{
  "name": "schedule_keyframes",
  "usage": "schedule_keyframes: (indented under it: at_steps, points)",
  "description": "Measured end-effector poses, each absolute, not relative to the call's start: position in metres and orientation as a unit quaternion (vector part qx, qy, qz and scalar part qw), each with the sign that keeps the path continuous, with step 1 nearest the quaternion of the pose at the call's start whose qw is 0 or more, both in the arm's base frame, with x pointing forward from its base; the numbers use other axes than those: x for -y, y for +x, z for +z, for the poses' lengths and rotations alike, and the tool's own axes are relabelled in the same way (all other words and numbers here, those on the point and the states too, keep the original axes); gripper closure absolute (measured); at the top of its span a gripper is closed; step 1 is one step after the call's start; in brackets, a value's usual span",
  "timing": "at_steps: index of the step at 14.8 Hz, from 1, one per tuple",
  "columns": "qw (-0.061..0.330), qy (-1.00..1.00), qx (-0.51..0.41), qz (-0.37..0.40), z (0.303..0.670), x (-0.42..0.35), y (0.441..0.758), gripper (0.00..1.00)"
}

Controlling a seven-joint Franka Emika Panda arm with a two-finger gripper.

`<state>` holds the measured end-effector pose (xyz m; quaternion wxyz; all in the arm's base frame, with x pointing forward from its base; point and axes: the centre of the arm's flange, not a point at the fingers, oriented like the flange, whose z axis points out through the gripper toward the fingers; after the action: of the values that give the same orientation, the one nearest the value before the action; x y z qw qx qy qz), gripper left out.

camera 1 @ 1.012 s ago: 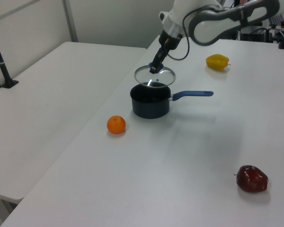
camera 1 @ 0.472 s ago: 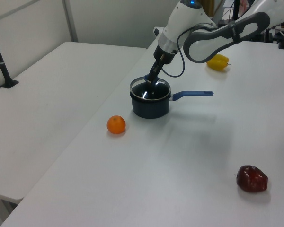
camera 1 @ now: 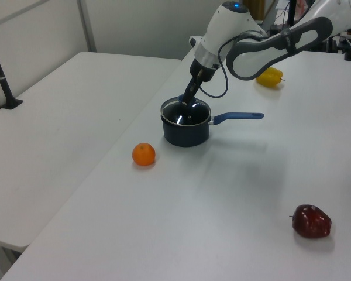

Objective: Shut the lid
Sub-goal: 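Lower the lid onto the saucepan rim and open the gripper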

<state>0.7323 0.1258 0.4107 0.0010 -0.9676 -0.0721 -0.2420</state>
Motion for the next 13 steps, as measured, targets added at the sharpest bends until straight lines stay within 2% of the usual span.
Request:
schedule_keyframes:
  at_steps: [4, 6, 13]
  points:
    - [0.000, -0.969, 0.072, -0.235, 0.399, -0.125, 0.733, 0.23]
    - [-0.001, -0.970, 0.072, -0.232, 0.395, -0.124, 0.734, 0.02]
    - [0.000, -0.966, 0.069, -0.250, 0.425, -0.120, 0.730, 0.00]
